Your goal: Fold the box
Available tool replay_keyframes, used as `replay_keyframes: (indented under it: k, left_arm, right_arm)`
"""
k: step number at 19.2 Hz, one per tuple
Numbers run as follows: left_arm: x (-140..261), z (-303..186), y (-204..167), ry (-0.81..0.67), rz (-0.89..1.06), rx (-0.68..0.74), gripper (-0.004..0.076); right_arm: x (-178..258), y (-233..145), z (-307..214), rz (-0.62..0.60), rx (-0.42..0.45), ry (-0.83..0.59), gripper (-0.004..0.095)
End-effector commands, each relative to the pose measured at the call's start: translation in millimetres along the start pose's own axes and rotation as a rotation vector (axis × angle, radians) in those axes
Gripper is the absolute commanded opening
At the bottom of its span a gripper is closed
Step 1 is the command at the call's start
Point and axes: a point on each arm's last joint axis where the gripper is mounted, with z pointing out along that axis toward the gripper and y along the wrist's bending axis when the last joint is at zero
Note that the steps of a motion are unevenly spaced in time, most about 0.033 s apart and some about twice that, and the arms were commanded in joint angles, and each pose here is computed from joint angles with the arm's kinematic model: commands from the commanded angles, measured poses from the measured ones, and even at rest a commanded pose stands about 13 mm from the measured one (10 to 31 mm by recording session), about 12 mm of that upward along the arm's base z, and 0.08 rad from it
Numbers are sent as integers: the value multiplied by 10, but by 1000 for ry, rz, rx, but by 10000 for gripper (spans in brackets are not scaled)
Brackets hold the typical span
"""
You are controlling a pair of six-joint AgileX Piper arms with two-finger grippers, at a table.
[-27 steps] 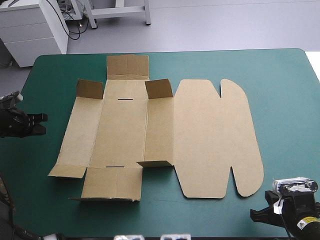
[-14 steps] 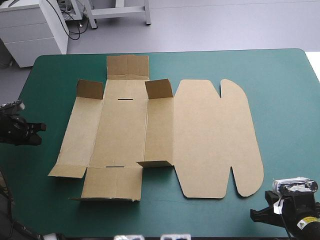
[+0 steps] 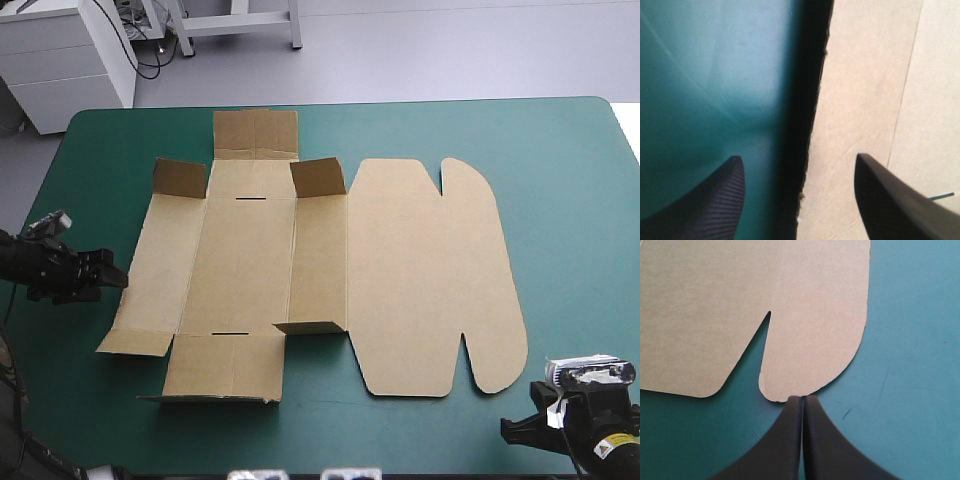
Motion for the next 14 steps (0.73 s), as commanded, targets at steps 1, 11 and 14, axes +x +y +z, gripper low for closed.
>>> replay_keyframes:
  k: [1,11,14]
  left_arm:
    - [31,-80,-161,7,27,85,461]
    - [-102,238,-432,45,26,213,461]
    - [-114,315,-574,66,56,224,459]
  right_arm:
    - [-98,1,-41,-2,3,-62,-4]
    - [-99,0,-38,-1,3,-61,-4]
    - [-99,0,-38,-1,3,-61,-5]
